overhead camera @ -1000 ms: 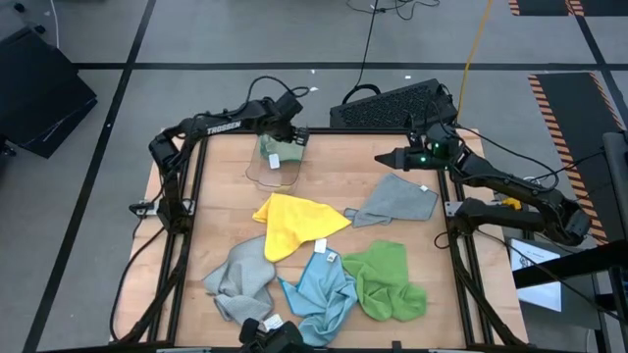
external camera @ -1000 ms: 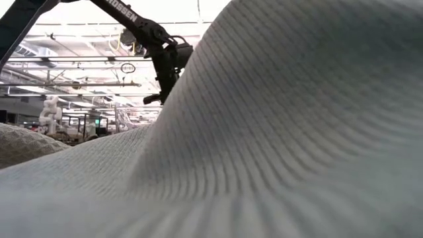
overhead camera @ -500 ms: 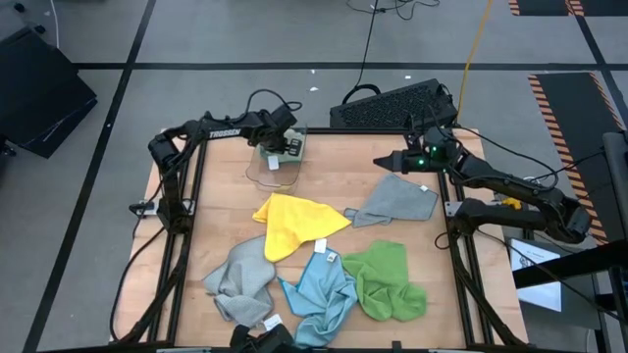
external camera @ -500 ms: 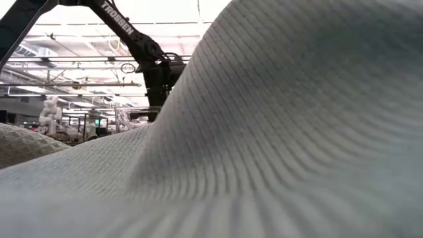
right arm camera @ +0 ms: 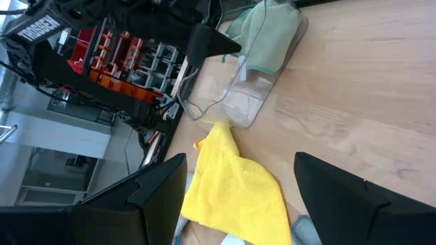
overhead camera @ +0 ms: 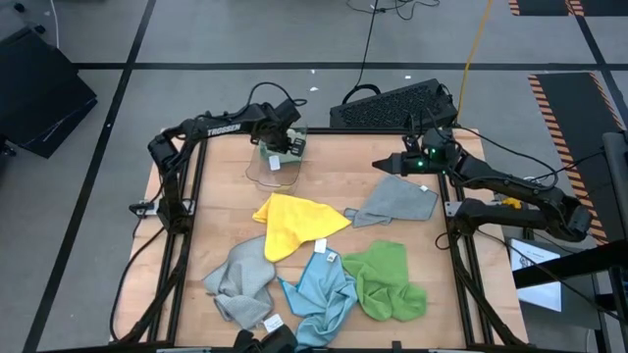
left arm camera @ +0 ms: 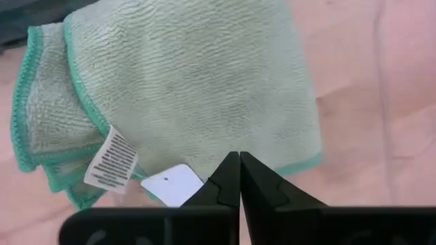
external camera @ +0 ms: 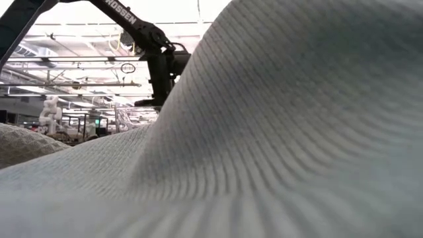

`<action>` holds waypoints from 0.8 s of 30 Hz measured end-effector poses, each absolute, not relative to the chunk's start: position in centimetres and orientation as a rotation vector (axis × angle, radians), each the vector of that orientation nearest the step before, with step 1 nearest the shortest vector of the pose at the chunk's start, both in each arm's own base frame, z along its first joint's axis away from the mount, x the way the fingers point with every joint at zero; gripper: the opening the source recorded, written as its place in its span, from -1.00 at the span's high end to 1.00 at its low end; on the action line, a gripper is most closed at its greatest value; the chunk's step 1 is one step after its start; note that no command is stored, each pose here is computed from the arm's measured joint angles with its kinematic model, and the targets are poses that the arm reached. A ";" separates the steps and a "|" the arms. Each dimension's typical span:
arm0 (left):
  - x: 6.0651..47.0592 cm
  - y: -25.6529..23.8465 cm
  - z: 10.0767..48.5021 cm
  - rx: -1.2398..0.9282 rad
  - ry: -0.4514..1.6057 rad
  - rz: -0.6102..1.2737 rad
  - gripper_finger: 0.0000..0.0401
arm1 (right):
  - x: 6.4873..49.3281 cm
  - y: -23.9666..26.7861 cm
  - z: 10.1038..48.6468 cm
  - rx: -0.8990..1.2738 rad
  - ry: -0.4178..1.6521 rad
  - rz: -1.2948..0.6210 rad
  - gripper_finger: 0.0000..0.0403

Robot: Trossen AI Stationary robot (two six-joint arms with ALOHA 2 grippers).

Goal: Fold microfiber towels
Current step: Put the light green microfiber cloth into the transparent bin

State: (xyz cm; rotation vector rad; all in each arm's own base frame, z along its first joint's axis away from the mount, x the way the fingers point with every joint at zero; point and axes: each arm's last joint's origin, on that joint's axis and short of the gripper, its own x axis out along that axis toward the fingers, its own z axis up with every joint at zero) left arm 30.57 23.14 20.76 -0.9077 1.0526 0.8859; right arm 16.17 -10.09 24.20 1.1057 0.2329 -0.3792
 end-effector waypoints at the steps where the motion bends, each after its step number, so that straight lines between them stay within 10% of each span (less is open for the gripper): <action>1: 30.6 23.2 20.8 -0.915 1.047 0.890 0.98 | 16.2 -10.0 24.2 1.104 0.235 -0.377 -0.31; 15: 31.3 24.5 16.1 -0.912 1.134 0.951 0.96 | 16.3 -10.0 24.2 1.083 0.242 -0.369 -0.10; 24: 30.3 23.4 20.9 -0.915 1.041 0.944 0.98 | 16.5 -9.6 24.1 1.092 0.257 -0.347 -0.03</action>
